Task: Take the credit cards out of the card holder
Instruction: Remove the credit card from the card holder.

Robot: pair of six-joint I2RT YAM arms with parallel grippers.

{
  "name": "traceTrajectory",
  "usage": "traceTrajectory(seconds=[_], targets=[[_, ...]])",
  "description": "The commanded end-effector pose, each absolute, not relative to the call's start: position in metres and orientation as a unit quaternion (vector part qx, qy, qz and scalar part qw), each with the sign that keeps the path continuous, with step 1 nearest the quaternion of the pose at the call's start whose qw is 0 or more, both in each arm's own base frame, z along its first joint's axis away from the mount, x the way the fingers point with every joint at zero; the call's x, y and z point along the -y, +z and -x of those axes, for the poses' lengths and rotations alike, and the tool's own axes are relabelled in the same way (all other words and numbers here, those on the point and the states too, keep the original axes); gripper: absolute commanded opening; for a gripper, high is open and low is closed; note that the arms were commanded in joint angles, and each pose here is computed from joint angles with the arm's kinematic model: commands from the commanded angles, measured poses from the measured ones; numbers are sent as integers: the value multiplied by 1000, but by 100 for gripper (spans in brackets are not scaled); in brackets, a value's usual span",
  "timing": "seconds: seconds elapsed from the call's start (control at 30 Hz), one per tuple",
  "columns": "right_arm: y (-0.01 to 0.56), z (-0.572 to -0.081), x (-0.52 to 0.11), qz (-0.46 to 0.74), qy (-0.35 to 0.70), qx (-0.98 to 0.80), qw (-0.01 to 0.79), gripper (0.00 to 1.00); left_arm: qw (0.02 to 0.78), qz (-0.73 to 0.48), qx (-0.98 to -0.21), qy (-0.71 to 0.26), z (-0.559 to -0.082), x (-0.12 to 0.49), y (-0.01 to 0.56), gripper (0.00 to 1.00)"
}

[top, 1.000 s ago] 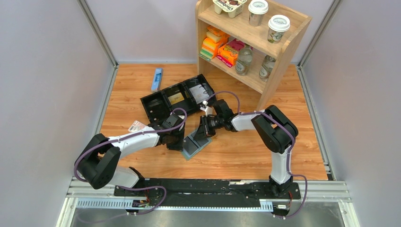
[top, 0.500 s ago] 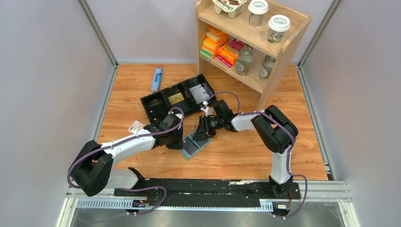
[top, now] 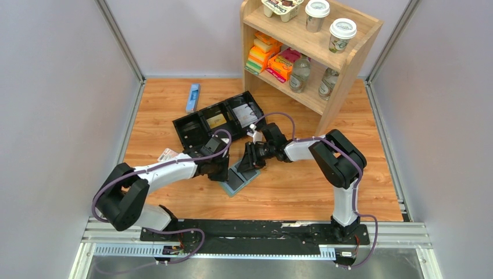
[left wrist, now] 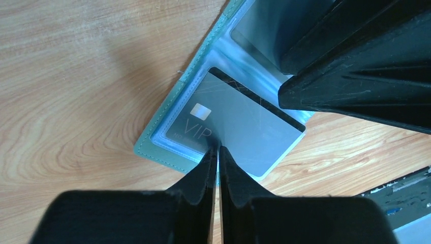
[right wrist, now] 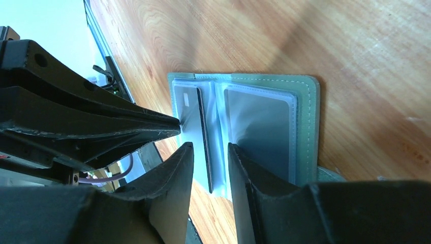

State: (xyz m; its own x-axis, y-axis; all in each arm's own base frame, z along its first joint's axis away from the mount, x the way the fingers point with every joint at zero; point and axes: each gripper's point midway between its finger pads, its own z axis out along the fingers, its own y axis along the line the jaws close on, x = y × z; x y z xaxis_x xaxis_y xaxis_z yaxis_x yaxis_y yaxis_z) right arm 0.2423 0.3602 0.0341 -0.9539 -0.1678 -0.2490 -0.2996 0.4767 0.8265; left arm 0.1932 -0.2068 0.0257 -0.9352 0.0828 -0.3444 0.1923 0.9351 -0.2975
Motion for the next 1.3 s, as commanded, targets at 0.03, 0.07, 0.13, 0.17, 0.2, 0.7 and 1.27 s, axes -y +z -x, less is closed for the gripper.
traceTrajectory(seconds=[0.03, 0.07, 0.13, 0.17, 0.2, 0.7, 1.27], targets=[[35, -244, -360, 142, 485, -859, 79, 37, 167, -89, -968, -167, -199, 213, 23, 11], [34, -243, -360, 143, 486, -859, 78, 37, 161, -91, -968, -167, -199, 215, 20, 11], [36, -242, -362, 146, 488, -857, 77, 35, 162, -92, -967, -174, -202, 219, 18, 11], [36, -242, -362, 146, 488, -857, 76, 34, 160, -93, -968, -173, -201, 219, 16, 11], [35, -241, -363, 147, 488, -857, 75, 34, 160, -93, -967, -175, -202, 221, 15, 11], [32, -240, -365, 152, 484, -859, 70, 33, 196, -87, -966, -147, -199, 198, 48, 21], [33, -238, -367, 155, 486, -857, 67, 33, 137, -100, -976, -134, -188, 199, 16, 22]])
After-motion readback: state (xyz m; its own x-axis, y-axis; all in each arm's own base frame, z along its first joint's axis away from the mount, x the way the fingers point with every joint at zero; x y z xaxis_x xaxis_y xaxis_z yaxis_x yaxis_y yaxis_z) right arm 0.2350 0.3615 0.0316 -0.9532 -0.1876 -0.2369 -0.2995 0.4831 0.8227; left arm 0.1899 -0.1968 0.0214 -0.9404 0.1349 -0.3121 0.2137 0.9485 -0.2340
